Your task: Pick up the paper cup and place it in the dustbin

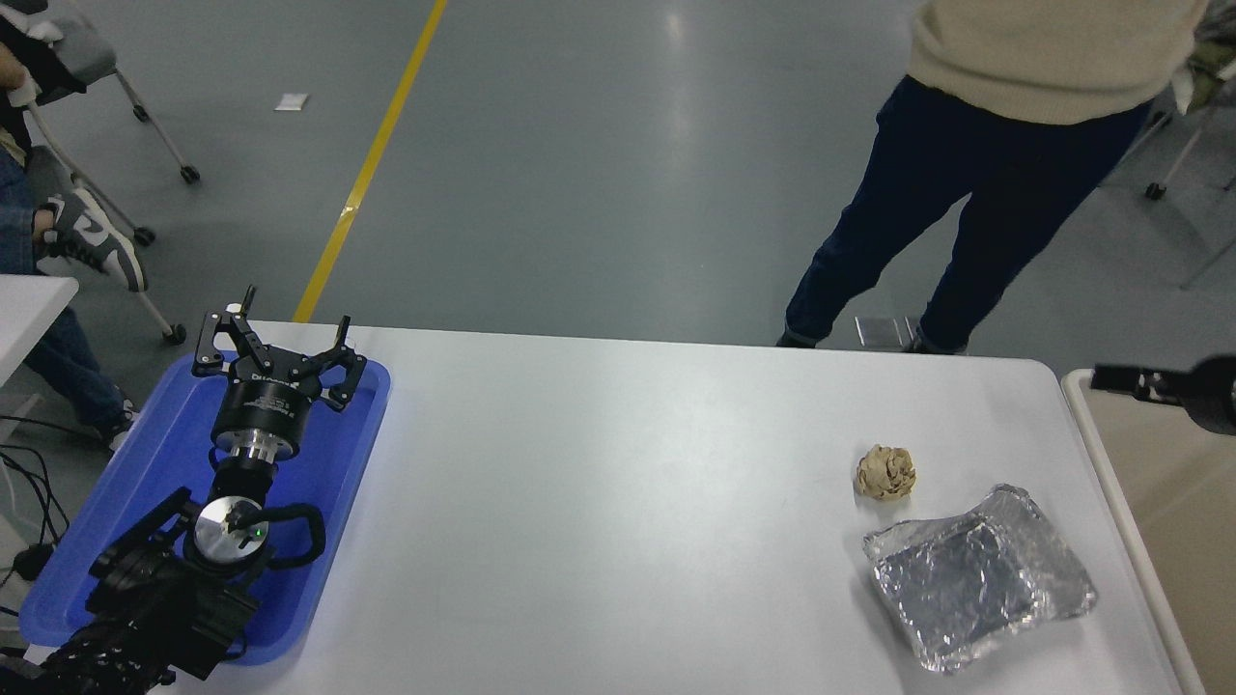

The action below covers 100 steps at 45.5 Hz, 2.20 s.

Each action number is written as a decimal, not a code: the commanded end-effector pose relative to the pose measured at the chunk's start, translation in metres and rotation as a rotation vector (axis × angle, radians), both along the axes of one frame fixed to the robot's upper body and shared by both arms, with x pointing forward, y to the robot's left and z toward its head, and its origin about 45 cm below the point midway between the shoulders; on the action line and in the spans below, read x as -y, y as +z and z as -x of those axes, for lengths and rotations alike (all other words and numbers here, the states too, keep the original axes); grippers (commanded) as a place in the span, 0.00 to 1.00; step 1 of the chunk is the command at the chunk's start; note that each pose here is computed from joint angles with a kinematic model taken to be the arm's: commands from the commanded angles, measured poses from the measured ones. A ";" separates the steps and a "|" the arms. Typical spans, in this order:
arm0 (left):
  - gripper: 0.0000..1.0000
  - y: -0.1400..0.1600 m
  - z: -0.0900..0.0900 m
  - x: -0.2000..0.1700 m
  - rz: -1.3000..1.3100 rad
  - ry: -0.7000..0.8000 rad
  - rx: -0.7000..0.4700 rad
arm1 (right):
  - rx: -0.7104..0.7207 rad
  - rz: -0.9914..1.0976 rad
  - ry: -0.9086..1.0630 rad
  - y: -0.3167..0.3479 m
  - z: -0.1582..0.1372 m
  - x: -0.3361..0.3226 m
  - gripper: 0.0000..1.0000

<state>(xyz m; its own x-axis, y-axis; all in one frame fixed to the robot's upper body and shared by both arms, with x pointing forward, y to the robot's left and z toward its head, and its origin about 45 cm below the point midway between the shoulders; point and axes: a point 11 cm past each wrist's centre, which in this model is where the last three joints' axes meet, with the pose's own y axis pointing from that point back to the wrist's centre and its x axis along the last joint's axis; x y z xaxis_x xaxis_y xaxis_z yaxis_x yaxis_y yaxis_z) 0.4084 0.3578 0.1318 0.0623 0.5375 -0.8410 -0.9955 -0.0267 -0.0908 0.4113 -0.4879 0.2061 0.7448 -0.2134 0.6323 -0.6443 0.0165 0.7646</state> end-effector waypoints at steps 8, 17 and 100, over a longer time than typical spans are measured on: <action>1.00 0.000 0.000 0.000 0.000 -0.002 -0.001 | -0.028 -0.108 0.146 0.045 -0.021 -0.094 1.00; 1.00 0.001 -0.001 0.001 0.000 -0.003 0.002 | -0.118 -0.011 0.240 0.064 -0.008 -0.112 1.00; 1.00 0.000 0.001 -0.001 0.002 0.004 0.000 | -0.612 0.066 0.320 0.148 0.082 -0.252 1.00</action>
<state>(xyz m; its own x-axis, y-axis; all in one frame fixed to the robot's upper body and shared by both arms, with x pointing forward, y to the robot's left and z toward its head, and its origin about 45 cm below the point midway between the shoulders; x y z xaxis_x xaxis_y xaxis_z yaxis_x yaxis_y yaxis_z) 0.4079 0.3584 0.1313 0.0603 0.5362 -0.8419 -0.9955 -0.0297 -0.0903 0.3285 -0.2100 0.3489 0.9894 0.1216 0.0791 -0.0690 -0.0852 0.9940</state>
